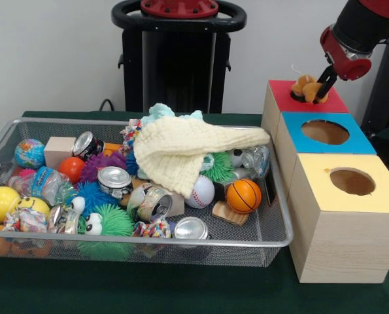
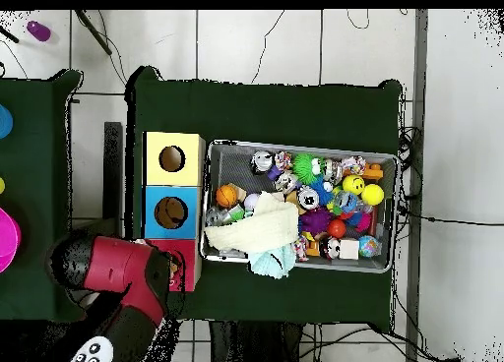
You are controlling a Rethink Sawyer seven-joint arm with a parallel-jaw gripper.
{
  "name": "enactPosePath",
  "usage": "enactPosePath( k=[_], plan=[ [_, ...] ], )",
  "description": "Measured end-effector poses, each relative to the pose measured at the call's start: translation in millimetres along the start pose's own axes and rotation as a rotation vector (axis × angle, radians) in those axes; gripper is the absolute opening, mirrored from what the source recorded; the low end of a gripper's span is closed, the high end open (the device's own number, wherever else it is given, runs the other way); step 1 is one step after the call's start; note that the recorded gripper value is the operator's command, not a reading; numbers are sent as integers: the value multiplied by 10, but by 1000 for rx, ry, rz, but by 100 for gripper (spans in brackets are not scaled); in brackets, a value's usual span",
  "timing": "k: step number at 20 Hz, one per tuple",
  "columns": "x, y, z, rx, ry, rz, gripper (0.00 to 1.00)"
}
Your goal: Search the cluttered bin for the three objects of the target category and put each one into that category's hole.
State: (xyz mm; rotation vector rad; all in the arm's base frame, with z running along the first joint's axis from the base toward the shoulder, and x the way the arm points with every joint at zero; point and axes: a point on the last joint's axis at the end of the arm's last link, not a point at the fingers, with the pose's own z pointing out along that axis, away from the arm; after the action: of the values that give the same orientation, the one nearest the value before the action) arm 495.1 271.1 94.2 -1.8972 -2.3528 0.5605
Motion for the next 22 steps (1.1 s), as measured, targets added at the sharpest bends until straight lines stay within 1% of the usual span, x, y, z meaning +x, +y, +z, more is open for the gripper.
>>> enactPosePath(
  k=[7,13,14,17,18,21,22],
  plan=[
    [39,0,48,-22,-5,7,0],
    [-11,-19,106,-57,-23,18,0],
    [-33,-34,113,-75,-25,27,0],
    [-50,-52,121,-93,-26,36,0],
    [-56,-65,127,-107,-27,40,0],
    [-59,-92,137,-131,-27,43,0],
    [-67,-112,144,-147,-23,47,0]
  ],
)
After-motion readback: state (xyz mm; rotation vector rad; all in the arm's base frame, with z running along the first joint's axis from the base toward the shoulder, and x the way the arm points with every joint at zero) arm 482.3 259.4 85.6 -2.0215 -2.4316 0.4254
